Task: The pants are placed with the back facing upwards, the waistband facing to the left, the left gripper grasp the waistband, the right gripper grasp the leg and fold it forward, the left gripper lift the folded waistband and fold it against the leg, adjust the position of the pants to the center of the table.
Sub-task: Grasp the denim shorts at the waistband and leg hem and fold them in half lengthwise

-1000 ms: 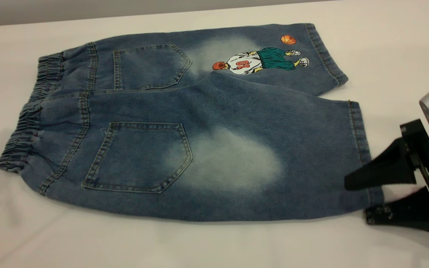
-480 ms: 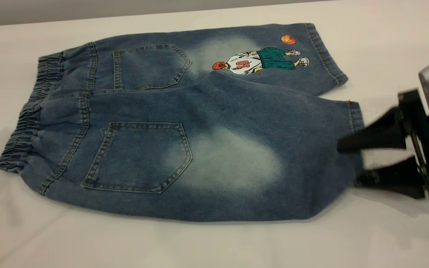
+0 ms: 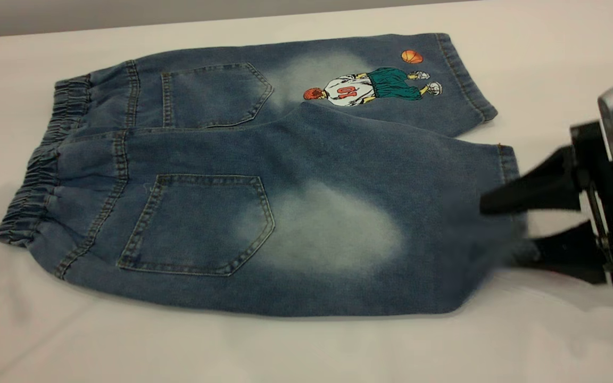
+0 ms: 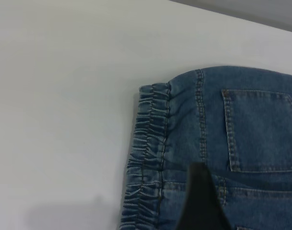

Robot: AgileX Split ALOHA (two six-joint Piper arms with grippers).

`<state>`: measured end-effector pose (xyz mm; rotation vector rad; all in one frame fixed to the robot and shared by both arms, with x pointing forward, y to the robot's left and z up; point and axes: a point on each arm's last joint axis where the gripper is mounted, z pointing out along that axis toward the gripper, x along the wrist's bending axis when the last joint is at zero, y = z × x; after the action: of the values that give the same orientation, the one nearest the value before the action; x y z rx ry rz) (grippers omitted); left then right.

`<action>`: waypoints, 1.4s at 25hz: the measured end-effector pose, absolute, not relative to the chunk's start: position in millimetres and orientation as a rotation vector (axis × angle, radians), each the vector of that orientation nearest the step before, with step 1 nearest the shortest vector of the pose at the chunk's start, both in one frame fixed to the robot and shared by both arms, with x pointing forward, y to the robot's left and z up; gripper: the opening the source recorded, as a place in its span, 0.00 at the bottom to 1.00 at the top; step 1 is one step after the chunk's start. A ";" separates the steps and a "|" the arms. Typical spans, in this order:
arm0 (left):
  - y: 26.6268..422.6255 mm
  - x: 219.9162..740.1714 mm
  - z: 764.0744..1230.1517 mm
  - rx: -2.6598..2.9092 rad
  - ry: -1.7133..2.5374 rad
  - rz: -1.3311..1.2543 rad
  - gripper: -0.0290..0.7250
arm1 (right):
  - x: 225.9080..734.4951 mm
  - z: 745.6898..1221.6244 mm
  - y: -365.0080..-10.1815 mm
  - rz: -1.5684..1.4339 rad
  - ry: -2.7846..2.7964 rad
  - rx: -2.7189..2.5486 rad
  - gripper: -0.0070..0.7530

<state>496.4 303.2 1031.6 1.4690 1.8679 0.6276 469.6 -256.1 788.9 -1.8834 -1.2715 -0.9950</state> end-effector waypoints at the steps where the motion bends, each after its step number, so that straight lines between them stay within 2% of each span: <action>1: 303.2 496.4 1031.6 1.469 1.868 0.628 0.61 | 469.2 787.8 -256.7 -0.983 -1.280 -1.893 0.59; 5: 303.1 496.3 1031.6 1.470 1.868 0.627 0.61 | 468.8 786.3 -257.5 -0.966 -1.292 -1.907 0.59; 8: 303.0 496.3 1031.6 1.464 1.871 0.623 0.61 | 467.5 782.6 -259.7 -0.924 -1.322 -1.940 0.54; 11: 303.0 496.2 1031.5 1.464 1.873 0.621 0.61 | 467.0 781.4 -260.3 -0.908 -1.333 -1.950 0.42; 14: 302.9 496.2 1031.5 1.461 1.874 0.619 0.61 | 467.0 781.4 -260.3 -0.909 -1.332 -1.951 0.23; 18: 302.9 496.2 1031.5 1.460 1.875 0.618 0.61 | 467.8 784.2 -259.0 -0.934 -1.322 -1.928 0.05; 35: 300.7 494.4 1017.0 1.521 1.964 0.503 0.61 | 484.0 849.0 -258.5 -1.125 -1.662 -1.829 0.02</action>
<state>494.4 300.7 1017.0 1.5207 1.9642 0.5034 484.0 -258.5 849.0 -1.8285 -1.6625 -1.1253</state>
